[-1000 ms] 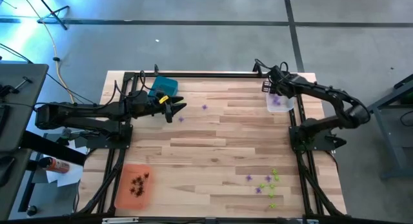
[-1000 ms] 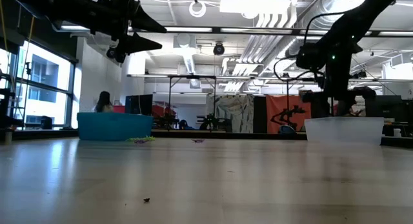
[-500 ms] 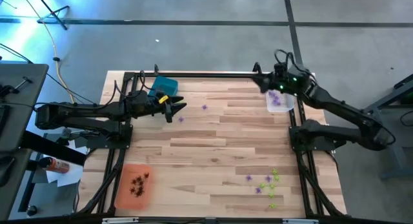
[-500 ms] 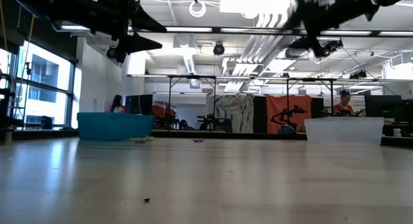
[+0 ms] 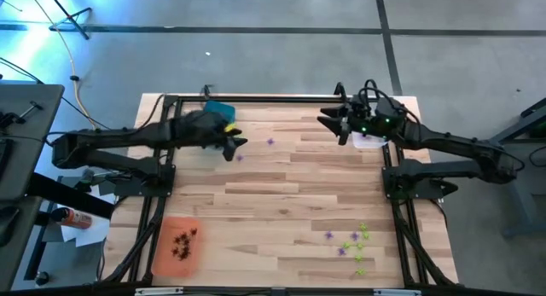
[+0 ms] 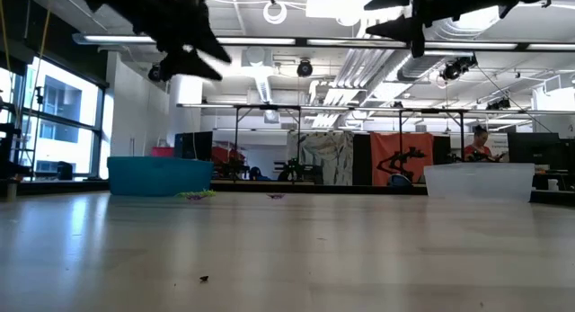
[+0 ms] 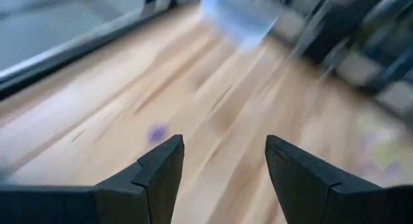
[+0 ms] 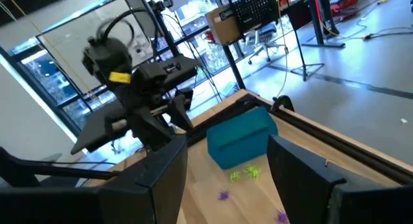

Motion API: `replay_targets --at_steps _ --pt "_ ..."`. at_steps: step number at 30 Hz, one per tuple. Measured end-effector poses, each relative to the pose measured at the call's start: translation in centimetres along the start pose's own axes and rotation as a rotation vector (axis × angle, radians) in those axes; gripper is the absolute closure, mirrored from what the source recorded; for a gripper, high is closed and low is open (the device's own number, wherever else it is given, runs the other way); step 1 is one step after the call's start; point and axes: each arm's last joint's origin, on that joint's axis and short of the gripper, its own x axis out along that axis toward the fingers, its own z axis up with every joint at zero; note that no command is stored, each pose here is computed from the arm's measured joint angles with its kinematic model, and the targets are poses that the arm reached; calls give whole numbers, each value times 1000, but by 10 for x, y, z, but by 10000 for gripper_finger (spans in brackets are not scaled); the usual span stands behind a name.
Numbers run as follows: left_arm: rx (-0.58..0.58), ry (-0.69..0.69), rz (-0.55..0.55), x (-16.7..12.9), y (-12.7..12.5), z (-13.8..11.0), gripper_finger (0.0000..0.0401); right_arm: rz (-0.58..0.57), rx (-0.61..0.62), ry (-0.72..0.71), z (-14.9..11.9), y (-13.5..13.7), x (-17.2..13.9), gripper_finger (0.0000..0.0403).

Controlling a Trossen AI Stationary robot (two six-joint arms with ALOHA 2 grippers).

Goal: Sort Halloween decoration
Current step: Put the purple spider toy into the transparent bin

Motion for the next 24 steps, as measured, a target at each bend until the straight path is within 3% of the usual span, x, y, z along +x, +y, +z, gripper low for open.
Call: replay_targets --at_steps 3,9,12,17,24 --pt "78 192 97 15 4 4 197 -13 2 13 -2 -3 4 194" --pt "237 442 89 47 10 -21 197 -30 14 32 -5 -5 8 194" --pt "366 505 100 56 12 -38 197 -42 17 52 -8 -7 11 194" --pt "484 582 101 67 22 -58 197 -54 38 77 -13 -9 16 194" --pt "698 580 34 85 25 -64 197 -81 87 129 -23 -15 30 194"
